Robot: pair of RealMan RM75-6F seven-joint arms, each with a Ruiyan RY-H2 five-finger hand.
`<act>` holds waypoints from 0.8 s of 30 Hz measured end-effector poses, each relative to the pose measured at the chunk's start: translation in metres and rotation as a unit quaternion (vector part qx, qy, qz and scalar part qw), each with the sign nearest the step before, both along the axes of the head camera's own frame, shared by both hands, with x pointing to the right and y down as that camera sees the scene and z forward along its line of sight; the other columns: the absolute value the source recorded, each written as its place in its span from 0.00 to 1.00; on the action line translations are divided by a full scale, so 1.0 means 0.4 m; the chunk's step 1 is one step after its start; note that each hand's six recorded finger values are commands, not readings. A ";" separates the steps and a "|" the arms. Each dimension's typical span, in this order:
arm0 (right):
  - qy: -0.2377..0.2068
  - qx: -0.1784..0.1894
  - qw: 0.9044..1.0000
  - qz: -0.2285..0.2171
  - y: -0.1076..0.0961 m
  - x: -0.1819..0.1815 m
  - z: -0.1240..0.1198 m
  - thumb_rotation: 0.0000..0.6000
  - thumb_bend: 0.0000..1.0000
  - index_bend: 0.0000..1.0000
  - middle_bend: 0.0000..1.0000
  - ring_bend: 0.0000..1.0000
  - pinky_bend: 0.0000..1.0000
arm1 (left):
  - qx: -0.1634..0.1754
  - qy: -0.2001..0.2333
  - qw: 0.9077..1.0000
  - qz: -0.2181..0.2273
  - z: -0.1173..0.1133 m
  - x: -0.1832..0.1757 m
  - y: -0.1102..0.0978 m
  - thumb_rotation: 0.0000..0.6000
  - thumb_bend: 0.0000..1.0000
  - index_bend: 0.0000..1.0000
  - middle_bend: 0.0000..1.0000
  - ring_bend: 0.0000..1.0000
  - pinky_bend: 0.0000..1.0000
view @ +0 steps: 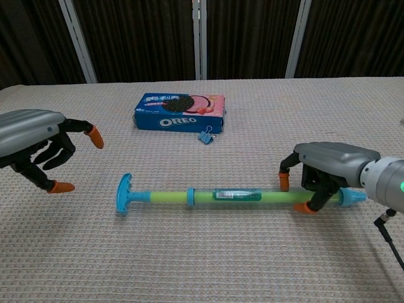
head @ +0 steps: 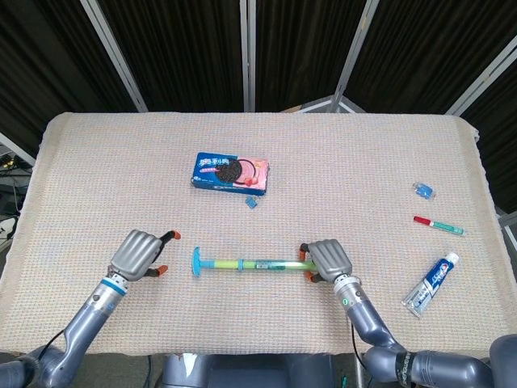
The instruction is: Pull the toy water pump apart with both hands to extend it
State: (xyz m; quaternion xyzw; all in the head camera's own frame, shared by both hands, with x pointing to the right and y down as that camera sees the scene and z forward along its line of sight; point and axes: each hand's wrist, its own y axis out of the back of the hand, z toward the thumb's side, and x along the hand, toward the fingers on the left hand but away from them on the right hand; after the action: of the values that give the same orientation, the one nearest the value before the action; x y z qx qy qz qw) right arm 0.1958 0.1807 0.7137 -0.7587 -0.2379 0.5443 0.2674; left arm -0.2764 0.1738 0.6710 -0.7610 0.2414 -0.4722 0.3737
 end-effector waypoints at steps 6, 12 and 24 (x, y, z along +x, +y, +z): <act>0.012 -0.001 1.000 0.000 -0.004 -0.010 0.001 1.00 0.58 0.67 1.00 1.00 1.00 | -0.027 0.026 0.999 0.005 0.049 0.085 0.009 1.00 0.26 0.34 0.81 0.77 0.97; 0.021 -0.002 1.000 -0.002 -0.002 -0.023 0.001 1.00 0.58 0.67 1.00 1.00 1.00 | -0.049 0.036 0.998 0.000 0.096 0.131 0.014 1.00 0.31 0.35 0.81 0.77 0.97; 0.023 0.001 1.000 -0.005 -0.001 -0.033 0.000 1.00 0.58 0.68 1.00 1.00 1.00 | -0.075 0.044 0.996 -0.001 0.124 0.161 0.033 1.00 0.33 0.41 0.81 0.77 0.97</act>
State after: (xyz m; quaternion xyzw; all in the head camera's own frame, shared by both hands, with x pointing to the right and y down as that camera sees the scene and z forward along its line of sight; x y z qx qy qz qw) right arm 0.1828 0.1803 0.7139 -0.7468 -0.2283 0.5601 0.2766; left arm -0.2119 0.1870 0.7205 -0.8066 0.2220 -0.4556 0.3042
